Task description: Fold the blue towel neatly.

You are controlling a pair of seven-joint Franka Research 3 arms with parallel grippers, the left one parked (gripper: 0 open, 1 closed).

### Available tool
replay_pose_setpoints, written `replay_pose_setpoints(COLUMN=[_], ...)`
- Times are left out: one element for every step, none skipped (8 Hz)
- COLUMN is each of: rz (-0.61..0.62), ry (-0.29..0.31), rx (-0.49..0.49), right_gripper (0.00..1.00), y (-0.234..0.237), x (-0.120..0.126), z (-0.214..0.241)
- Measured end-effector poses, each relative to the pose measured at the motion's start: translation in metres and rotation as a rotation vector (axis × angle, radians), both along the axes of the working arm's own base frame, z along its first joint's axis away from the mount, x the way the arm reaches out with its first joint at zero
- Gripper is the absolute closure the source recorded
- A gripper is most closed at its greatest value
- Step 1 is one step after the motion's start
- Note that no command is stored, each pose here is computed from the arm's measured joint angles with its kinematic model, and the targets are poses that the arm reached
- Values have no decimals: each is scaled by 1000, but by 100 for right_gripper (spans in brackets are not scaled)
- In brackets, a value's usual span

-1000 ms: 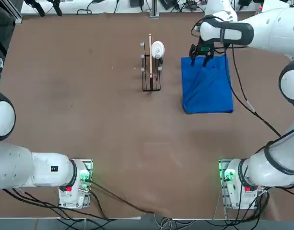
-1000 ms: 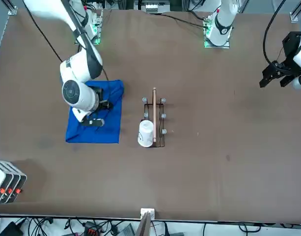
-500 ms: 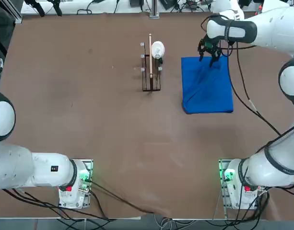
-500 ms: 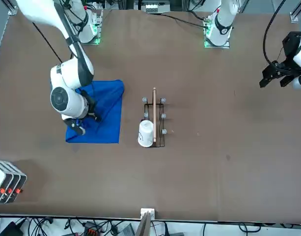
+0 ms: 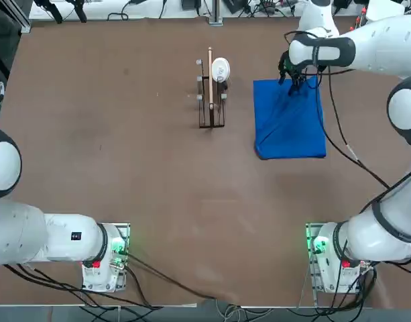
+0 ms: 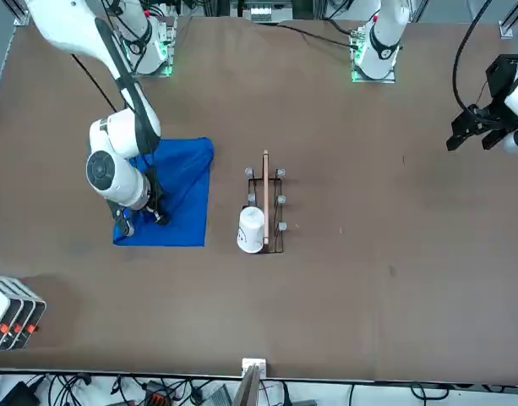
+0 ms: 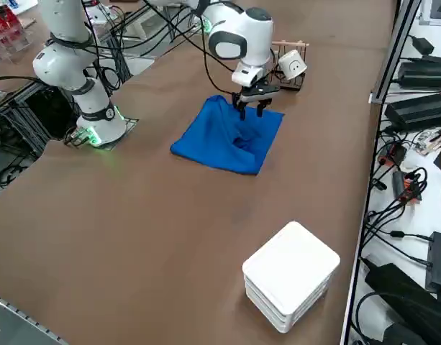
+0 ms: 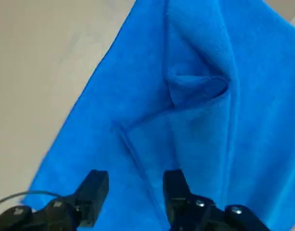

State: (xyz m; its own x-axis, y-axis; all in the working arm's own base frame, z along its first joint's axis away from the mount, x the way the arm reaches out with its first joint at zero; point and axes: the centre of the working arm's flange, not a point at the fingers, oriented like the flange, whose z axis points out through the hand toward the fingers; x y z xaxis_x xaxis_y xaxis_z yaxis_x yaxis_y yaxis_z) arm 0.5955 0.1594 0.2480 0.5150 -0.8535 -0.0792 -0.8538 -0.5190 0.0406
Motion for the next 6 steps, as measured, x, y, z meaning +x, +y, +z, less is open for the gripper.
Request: replay_pose_setpoints(rz=[-61,-100,-129,-162,-191,-211], ry=[-15,-24,-34,-45,-57,-61], rx=[2,3,5,9,12,15], right_gripper=[31,33,35,35,35,34], y=[-5,-11,-17,-20,-21,-21], x=[2,3,2,3,3,4], z=[-8,-16,-22,-24,-26,-28])
